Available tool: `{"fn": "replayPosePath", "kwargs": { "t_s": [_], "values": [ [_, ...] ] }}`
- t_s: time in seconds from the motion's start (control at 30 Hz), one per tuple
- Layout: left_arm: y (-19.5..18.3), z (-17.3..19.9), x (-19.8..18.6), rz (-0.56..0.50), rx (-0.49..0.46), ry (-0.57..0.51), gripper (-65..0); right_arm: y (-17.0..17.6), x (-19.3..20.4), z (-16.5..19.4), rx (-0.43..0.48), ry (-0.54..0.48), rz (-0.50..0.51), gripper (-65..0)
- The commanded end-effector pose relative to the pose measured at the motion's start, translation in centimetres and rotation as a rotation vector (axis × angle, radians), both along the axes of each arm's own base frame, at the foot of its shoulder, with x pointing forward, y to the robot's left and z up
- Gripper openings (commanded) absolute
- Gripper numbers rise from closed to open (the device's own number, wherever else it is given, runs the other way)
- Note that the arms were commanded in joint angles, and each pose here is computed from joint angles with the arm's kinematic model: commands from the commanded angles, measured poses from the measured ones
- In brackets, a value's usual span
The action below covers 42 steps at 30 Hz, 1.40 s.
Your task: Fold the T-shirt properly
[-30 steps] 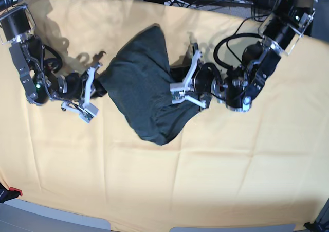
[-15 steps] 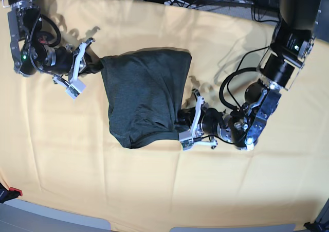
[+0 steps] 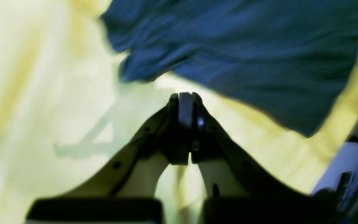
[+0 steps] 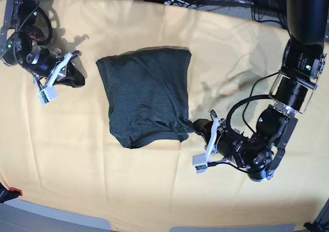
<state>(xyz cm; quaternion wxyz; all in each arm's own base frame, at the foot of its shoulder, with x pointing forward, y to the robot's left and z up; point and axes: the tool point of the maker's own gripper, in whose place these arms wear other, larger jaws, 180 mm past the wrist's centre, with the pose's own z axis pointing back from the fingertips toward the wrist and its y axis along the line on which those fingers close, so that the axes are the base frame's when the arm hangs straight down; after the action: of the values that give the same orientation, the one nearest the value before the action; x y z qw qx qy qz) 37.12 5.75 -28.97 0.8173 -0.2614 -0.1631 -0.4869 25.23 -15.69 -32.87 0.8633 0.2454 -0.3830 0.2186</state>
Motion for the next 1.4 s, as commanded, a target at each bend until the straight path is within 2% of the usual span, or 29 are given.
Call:
{"fn": "replayPosePath", "kwargs": {
  "t_s": [0.0,0.07,0.23,0.4,0.5,0.7,0.83,0.93,1.1,1.23,1.37],
  "values": [
    [-0.4,2.4,0.9,0.002,-0.066,-0.036,-65.0,0.3,0.7,1.1,0.01,-0.046,0.007,-65.0],
    [-0.3,3.1,0.9,0.014,-0.116,-0.03,-65.0,0.7,0.8,0.7,0.0,-0.045,0.002,-65.0],
    [1.1,3.5,1.3,0.032,-0.116,-0.052,-65.0,1.1,2.0,-0.4,-0.01,-0.045,-0.048,-65.0],
    [1.7,5.0,2.4,0.085,-0.159,-0.082,-65.0,0.0,2.9,-3.1,0.005,0.04,-0.157,-65.0],
    [2.4,6.6,3.4,0.133,-0.212,-0.117,-65.0,0.1,2.7,-4.5,0.039,0.097,-0.174,-65.0],
    [4.3,10.2,5.2,0.229,-0.322,-0.197,-65.0,4.3,-0.5,-4.2,0.205,0.229,0.025,-65.0],
    [5.8,11.2,5.7,0.266,-0.331,-0.223,-65.0,6.6,-3.0,-3.8,0.291,0.318,0.135,-65.0],
    [6.3,10.9,5.6,0.274,-0.321,-0.219,-65.0,7.1,-4.4,-3.6,0.336,0.354,0.162,-65.0],
    [6.3,9.0,4.7,0.281,-0.315,-0.175,-65.0,6.5,-6.2,-4.6,0.32,0.403,0.159,-65.0],
    [6.3,7.5,3.9,0.282,-0.316,-0.138,-65.0,5.0,-5.1,-3.9,0.301,0.361,0.123,-65.0],
    [5.9,8.3,3.1,0.255,-0.399,-0.127,-65.0,1.7,-1.5,0.3,0.328,0.145,-0.01,-65.0]
  ]
}}
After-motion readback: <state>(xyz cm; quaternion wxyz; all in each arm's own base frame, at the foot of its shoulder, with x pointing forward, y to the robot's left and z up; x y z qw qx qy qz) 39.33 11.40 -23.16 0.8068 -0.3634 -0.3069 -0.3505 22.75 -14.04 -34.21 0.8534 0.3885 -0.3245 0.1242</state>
